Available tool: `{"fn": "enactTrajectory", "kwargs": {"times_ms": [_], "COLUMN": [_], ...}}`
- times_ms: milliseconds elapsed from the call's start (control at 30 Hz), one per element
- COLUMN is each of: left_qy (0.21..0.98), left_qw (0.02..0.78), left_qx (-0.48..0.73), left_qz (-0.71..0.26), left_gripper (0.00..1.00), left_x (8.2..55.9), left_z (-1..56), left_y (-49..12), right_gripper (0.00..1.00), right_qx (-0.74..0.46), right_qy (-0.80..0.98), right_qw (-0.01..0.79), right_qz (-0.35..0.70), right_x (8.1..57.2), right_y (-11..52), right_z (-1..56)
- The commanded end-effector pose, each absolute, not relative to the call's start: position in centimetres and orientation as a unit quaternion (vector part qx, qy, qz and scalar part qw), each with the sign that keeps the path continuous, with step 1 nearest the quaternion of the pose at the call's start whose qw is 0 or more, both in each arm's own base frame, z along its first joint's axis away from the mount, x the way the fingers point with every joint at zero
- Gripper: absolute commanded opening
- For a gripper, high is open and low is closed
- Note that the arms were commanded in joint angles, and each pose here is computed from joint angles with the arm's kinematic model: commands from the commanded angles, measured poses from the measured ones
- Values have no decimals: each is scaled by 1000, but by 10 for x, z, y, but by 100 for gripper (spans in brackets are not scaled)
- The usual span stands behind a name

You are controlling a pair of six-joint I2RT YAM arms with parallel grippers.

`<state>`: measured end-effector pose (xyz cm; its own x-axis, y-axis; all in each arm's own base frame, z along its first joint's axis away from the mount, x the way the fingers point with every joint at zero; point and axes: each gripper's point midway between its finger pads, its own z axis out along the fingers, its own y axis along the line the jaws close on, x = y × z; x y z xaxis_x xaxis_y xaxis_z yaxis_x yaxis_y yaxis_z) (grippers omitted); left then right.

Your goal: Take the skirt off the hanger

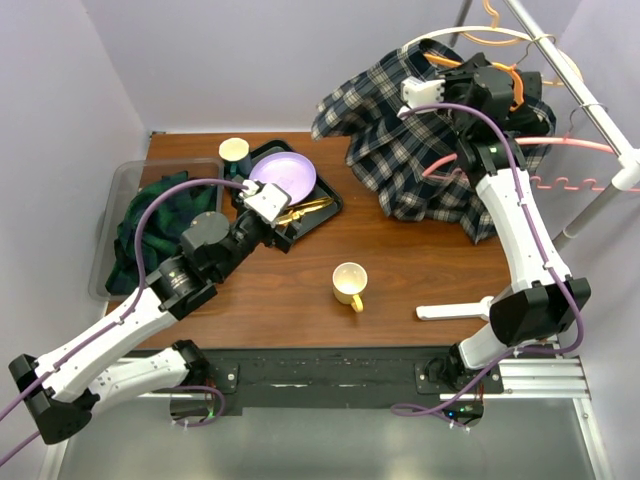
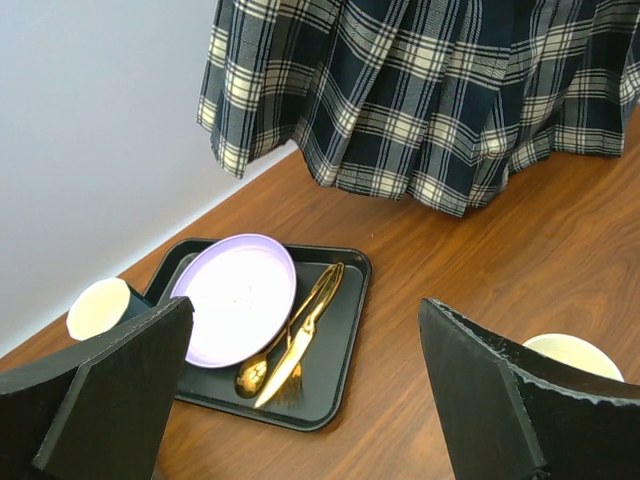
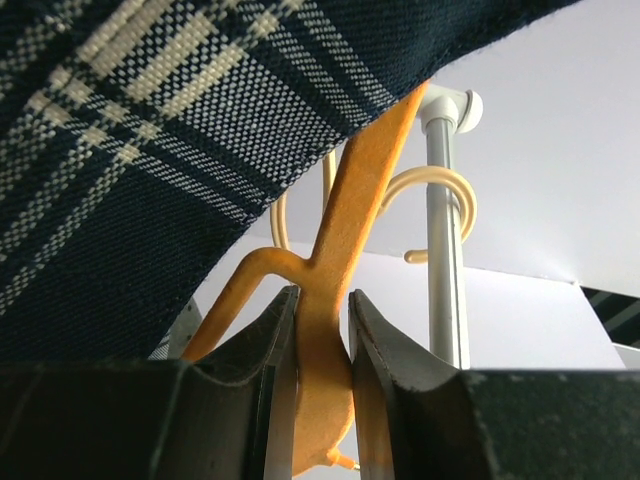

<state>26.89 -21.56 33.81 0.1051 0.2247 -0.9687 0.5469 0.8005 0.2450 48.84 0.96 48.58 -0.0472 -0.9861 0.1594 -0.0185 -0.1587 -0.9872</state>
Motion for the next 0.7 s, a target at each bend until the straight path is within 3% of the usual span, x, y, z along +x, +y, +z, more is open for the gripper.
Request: {"fn": "enactTrajectory", "kwargs": {"times_ms": [0,667], "left_qy": [641,641], "left_qw": [702,703], "left_qx": [279,274], "left_qz": [-138,-140], "left_gripper": [100,100], "left_x": [265,264], "left_z": [352,354], "left_y": [-218,-216], "right_gripper": [0,0], "right_qx": [-474,-478], "right_qy": [417,365], "right_qw": [504,530], "right_qz": [-589,-598], "right_x": [464,440], "right_y": [5,15], "right_z": [560,603]}}
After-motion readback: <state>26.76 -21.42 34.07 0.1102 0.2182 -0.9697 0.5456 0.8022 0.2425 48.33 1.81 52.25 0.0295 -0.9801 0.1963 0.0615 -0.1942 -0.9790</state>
